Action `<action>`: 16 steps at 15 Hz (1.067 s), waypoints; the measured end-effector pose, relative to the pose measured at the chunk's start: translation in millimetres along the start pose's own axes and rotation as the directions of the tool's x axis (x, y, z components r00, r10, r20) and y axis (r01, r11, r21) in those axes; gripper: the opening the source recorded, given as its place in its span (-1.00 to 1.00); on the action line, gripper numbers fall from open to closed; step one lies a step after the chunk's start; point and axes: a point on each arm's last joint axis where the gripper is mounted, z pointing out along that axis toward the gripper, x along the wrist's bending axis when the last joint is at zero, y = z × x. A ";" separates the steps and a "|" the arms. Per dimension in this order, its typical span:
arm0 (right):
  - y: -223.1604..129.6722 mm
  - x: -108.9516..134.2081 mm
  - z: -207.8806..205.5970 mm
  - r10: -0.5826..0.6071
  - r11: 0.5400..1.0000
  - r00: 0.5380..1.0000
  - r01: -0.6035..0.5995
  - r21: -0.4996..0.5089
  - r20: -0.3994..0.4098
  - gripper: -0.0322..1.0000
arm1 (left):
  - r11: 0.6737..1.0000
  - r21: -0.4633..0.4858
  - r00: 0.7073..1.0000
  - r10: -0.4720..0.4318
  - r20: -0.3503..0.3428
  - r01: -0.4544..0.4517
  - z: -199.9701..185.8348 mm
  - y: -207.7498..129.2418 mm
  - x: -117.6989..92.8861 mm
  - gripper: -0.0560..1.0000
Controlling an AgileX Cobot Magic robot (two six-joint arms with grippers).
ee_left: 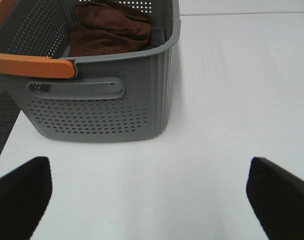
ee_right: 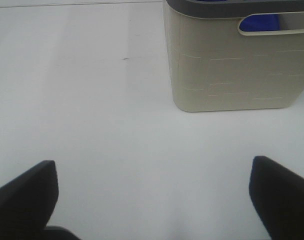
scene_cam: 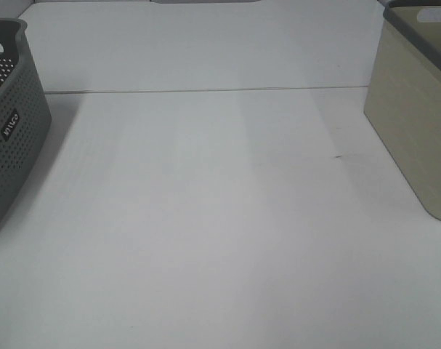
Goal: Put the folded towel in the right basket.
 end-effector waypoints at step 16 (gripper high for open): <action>0.3 0.0 0.0 0.000 1.000 1.000 0.000 -0.003 0.000 0.97 | 1.000 0.000 1.000 0.000 0.000 0.000 0.0 0.0 0.0 0.96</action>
